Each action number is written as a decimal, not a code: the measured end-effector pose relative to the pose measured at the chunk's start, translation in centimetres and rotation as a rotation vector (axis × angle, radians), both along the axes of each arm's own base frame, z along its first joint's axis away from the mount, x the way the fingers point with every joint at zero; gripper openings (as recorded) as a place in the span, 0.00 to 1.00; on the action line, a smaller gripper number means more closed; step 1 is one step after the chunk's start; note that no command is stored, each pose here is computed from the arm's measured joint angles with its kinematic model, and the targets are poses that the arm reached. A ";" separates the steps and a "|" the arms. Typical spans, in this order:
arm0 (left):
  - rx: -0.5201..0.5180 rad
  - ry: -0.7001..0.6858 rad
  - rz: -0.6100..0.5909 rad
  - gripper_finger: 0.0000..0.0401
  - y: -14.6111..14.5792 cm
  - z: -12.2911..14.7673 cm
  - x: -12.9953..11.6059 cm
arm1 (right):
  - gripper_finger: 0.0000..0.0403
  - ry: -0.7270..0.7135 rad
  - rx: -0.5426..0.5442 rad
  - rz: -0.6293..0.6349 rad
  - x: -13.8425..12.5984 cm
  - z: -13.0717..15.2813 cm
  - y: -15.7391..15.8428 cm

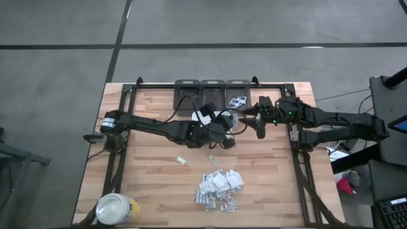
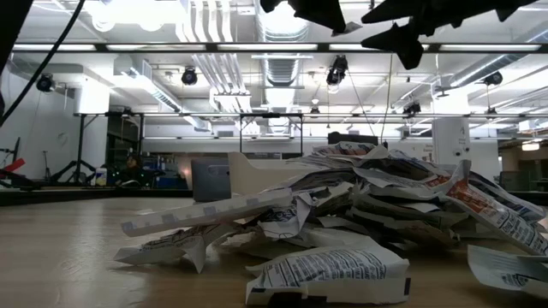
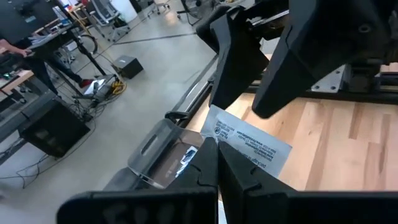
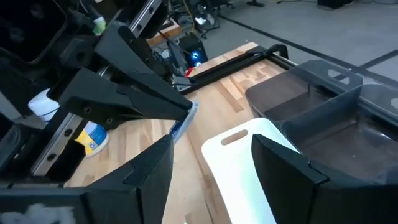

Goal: Pick & Place First Aid Supplies
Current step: Put the white alcohol pad into the right black bin, then put the white fingertip band aid into the left black bin

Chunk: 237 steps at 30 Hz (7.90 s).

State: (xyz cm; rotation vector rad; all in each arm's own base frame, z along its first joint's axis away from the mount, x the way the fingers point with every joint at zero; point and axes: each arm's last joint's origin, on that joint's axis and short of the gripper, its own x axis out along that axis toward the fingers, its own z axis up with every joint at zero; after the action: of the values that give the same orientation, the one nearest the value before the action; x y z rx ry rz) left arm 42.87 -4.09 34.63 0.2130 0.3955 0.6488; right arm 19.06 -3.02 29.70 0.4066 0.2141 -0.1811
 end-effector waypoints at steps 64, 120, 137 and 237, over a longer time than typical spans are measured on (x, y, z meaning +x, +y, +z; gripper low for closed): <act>0.035 0.035 -0.002 0.00 0.2 -0.2 0.0 | 0.02 0.132 0.008 0.000 2.6 -0.6 -0.5; -0.371 -0.023 0.197 0.27 2.5 -7.6 -16.4 | 0.02 0.521 0.055 -0.437 1.4 -6.4 -10.5; -0.481 -0.370 -0.115 0.27 3.1 -13.4 -24.4 | 0.02 0.856 0.092 -0.376 6.8 -8.0 -15.9; -0.682 -0.110 -0.193 0.27 0.2 -5.4 -17.2 | 0.22 0.161 -0.098 -0.059 -8.7 -5.1 0.7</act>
State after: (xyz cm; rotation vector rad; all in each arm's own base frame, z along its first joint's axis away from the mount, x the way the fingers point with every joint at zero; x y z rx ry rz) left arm 25.71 -3.88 29.26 -0.4283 0.4618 0.3065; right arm 10.34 -2.30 24.56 0.3014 0.3507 -0.2818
